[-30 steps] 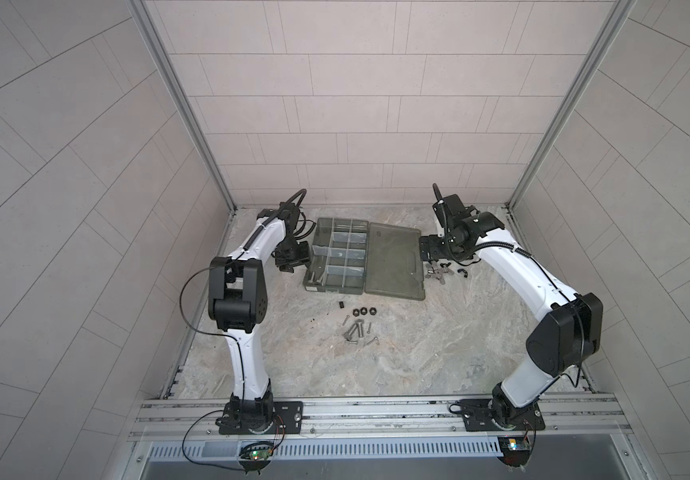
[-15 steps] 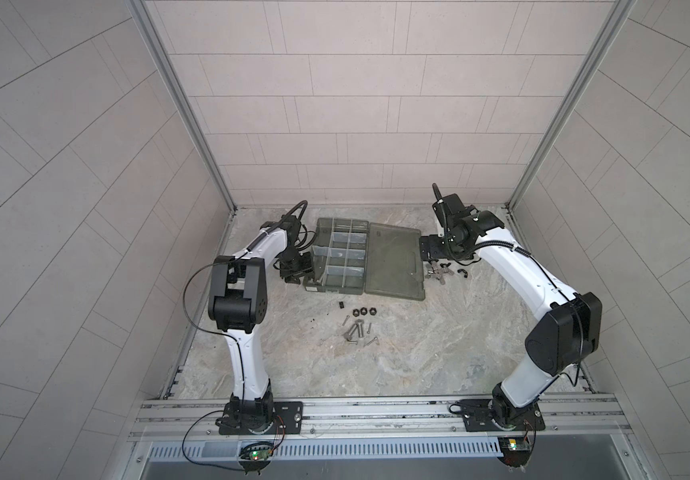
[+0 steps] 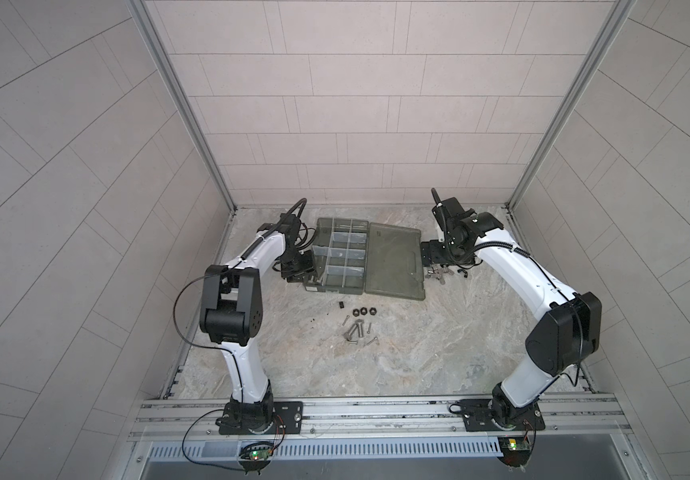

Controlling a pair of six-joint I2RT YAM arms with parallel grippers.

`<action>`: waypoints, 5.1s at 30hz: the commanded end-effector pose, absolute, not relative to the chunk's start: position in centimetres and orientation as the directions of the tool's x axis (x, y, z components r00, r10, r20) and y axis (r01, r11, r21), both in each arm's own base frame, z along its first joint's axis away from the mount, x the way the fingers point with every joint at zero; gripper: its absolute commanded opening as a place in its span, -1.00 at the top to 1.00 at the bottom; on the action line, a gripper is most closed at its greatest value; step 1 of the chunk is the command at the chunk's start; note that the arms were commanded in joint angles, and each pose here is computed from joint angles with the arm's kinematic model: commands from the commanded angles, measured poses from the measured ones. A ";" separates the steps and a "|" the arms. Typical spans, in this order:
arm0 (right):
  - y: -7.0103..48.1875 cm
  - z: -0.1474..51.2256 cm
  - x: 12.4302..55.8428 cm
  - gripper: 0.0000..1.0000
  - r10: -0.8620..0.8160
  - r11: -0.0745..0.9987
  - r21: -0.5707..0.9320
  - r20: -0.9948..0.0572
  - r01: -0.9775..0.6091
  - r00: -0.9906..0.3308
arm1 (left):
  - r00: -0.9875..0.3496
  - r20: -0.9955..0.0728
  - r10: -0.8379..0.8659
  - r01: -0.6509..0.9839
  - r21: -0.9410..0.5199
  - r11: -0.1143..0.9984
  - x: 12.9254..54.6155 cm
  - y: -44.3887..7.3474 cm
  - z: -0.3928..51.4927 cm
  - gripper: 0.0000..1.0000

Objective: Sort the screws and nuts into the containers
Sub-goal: 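Swing the left gripper back to the bolts and lower over a large hex bolt, then grasp the large silver hex bolt and carry it into the box with the left gripper, then return the left gripper to the bolts and grasp the last large hex bolt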

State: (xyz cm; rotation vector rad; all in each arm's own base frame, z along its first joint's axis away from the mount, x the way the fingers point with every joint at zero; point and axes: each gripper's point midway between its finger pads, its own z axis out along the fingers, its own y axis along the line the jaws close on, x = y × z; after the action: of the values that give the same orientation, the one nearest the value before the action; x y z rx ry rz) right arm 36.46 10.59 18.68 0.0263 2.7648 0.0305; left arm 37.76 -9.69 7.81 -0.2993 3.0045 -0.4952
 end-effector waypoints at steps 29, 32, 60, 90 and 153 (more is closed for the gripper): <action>8.3 17.6 28.1 -0.99 0.025 0.999 0.054 -0.372 0.005 -0.928 | -0.944 -0.085 0.318 0.328 -0.180 0.927 23.7 -20.3 7.6 -0.04; 7.6 17.6 27.2 -0.99 0.026 0.999 0.038 -0.391 0.012 -0.920 | -0.939 -0.081 0.335 0.344 -0.179 0.922 23.3 -21.0 6.6 -0.02; 6.0 18.4 26.5 -0.98 0.022 1.000 0.012 -0.429 0.018 -0.903 | -0.907 0.027 0.420 0.416 -0.100 0.904 21.9 -21.8 0.0 0.34; 7.9 20.2 31.1 -0.99 0.024 0.999 0.043 -0.458 0.005 -0.888 | -0.945 -0.183 0.272 0.292 -0.093 0.952 33.3 -18.9 11.5 0.68; 7.3 17.9 26.4 -0.99 0.004 0.999 0.047 -0.341 -0.013 -0.940 | -0.978 -0.070 0.197 0.206 -0.163 0.965 23.8 -23.9 6.9 0.26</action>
State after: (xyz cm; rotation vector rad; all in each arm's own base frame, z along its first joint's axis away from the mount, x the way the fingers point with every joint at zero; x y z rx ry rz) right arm 27.12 7.92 17.39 0.0155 2.8108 0.0945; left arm 23.28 -22.75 6.45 0.3607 3.1154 -0.2154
